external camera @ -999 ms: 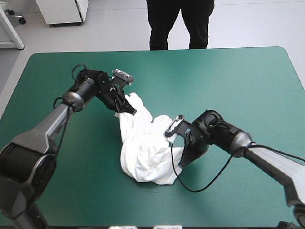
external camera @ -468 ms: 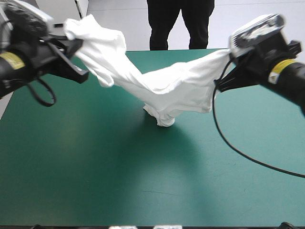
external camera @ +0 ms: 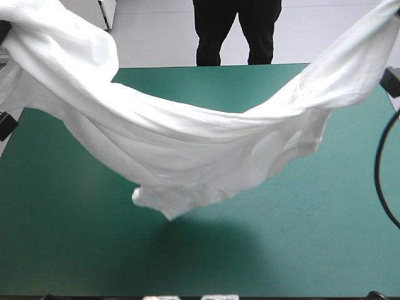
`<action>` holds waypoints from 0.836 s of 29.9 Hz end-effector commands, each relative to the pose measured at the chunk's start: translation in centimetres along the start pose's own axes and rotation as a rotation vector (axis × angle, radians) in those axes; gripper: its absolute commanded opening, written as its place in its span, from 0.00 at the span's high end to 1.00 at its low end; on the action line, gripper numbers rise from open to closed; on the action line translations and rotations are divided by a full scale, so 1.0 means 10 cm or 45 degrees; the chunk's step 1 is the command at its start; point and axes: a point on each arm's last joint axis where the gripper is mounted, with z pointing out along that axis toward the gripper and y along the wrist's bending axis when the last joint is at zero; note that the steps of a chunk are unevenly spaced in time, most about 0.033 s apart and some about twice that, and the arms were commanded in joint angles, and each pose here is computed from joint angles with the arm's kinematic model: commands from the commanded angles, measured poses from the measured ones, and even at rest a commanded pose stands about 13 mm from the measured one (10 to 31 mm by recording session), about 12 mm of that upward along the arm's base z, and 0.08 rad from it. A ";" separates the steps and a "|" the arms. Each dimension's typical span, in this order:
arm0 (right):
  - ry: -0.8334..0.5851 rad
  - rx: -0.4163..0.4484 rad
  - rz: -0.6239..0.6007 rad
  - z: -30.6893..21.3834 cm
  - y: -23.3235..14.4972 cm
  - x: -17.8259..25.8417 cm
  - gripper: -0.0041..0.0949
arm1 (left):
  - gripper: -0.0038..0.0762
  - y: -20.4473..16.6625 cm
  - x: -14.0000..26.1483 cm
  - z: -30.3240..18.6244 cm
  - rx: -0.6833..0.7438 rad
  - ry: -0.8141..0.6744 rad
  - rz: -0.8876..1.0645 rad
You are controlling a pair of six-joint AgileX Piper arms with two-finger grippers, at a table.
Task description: Fold the cloth
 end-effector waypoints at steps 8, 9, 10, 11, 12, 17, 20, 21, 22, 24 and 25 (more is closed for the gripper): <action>-0.026 0.037 -0.040 -0.04 -0.03 0.03 0.98 | 0.96 -0.03 0.05 0.08 0.062 0.068 -0.135; 0.015 0.034 -0.051 0.02 -0.01 0.09 0.98 | 0.96 -0.03 0.09 0.12 0.070 0.097 -0.138; 0.058 0.030 -0.062 0.09 0.02 0.15 0.98 | 0.96 -0.04 0.13 0.15 0.071 0.122 -0.142; 0.119 0.029 -0.084 0.19 0.05 0.26 0.98 | 0.96 -0.03 0.19 0.20 0.056 0.158 -0.160; 0.162 0.035 -0.100 0.26 0.07 0.33 0.98 | 0.96 -0.02 0.26 0.25 0.046 0.201 -0.181; 0.413 0.106 -0.191 0.76 0.19 0.80 0.98 | 0.96 -0.04 0.82 0.63 0.038 0.559 -0.261; 0.549 0.115 -0.251 1.06 0.28 1.08 0.98 | 0.96 -0.05 1.18 0.90 0.037 0.714 -0.284; 0.588 0.115 -0.272 1.15 0.31 1.16 0.98 | 0.96 -0.06 1.29 0.98 0.037 0.752 -0.288; 0.631 0.112 -0.292 1.26 0.34 1.26 0.98 | 0.96 -0.06 1.42 1.08 0.029 0.795 -0.287; 0.709 0.091 -0.321 1.49 0.43 1.46 0.98 | 0.96 -0.06 1.66 1.24 0.008 0.876 -0.286; 0.736 0.080 -0.335 1.60 0.48 1.55 0.98 | 0.96 -0.06 1.78 1.33 -0.001 0.918 -0.280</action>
